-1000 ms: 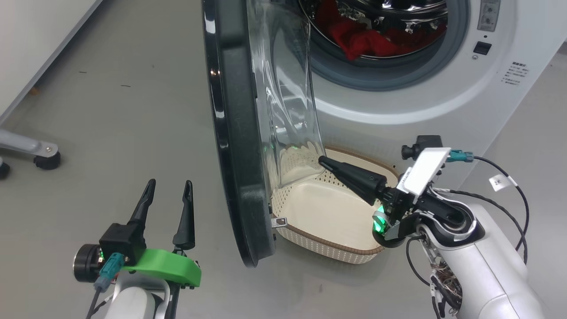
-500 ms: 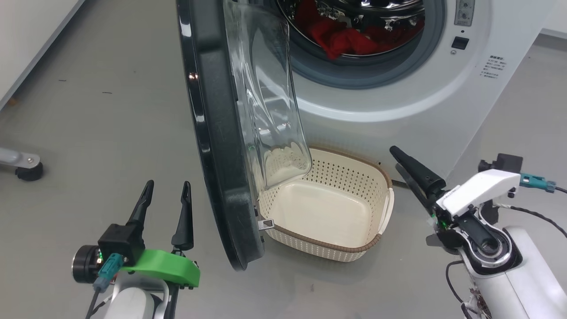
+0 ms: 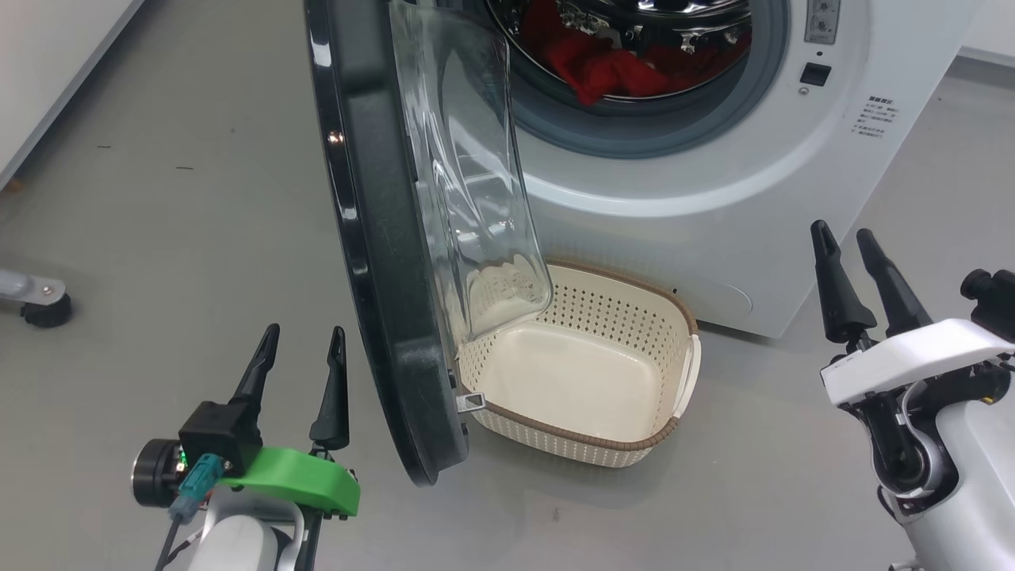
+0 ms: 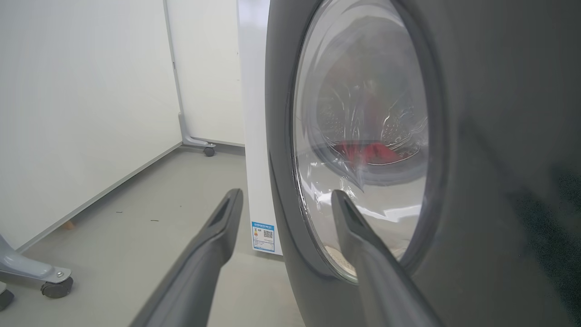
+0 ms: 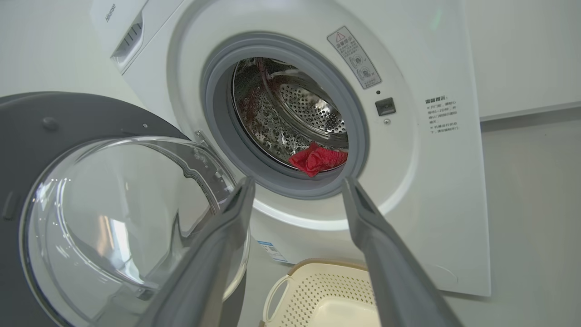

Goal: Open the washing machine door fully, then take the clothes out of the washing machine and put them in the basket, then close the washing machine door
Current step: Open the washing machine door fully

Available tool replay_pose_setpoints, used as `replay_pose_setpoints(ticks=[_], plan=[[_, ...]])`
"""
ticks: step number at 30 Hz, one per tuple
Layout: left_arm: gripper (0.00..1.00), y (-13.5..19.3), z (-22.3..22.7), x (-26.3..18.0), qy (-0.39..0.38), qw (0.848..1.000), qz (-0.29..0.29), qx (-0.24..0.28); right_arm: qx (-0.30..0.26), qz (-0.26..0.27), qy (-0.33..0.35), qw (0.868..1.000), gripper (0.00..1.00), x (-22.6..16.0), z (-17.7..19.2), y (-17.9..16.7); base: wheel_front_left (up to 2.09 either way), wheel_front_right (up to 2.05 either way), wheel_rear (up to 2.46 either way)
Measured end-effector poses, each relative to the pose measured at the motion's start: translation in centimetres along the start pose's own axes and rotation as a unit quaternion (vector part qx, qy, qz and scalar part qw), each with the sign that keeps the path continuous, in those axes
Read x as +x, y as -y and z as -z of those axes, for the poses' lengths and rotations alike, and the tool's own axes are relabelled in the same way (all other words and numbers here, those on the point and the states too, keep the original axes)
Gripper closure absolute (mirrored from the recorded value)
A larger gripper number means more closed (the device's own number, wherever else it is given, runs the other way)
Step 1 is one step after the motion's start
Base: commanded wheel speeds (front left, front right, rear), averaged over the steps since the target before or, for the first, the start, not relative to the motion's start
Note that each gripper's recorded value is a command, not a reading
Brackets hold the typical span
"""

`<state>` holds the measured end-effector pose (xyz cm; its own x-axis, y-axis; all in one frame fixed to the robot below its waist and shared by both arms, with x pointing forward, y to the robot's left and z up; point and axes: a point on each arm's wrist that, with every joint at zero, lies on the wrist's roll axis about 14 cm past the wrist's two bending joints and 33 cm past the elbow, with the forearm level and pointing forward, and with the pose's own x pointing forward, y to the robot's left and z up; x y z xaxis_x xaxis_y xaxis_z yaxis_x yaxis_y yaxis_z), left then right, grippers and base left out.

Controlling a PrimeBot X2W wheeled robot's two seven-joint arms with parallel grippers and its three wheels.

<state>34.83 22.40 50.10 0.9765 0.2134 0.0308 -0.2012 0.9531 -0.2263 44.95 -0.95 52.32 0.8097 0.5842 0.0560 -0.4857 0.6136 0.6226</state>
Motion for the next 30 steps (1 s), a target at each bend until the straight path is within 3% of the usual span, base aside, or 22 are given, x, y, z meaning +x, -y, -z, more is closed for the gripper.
replay_pose_setpoints(ticks=[2,7,11,20,30], plan=[[0.00,0.0,0.0,0.0,0.000,1.000,0.000,0.000,-0.065,-0.010,0.018,0.998,0.00,-0.2,-0.6,0.0,0.00,0.00,0.00],[0.00,0.1,0.1,-0.2,-0.001,1.000,0.002,0.000,-0.167,-0.032,0.067,0.983,0.00,-0.6,-1.9,-0.6,0.00,0.00,0.00],[0.00,0.2,0.1,-0.5,-0.002,1.000,0.005,0.000,-0.216,-0.026,0.040,0.975,0.00,-0.7,-0.6,-0.6,0.00,0.00,0.00],[0.00,0.1,0.0,-0.7,-0.001,1.000,0.004,-0.001,-0.221,0.012,0.018,0.975,0.00,-1.5,2.1,-0.4,0.00,0.00,0.00],[0.00,0.1,0.0,-0.9,-0.001,1.000,0.004,-0.001,-0.228,0.015,0.013,0.973,0.00,-2.2,3.7,-1.3,0.00,0.00,0.00]])
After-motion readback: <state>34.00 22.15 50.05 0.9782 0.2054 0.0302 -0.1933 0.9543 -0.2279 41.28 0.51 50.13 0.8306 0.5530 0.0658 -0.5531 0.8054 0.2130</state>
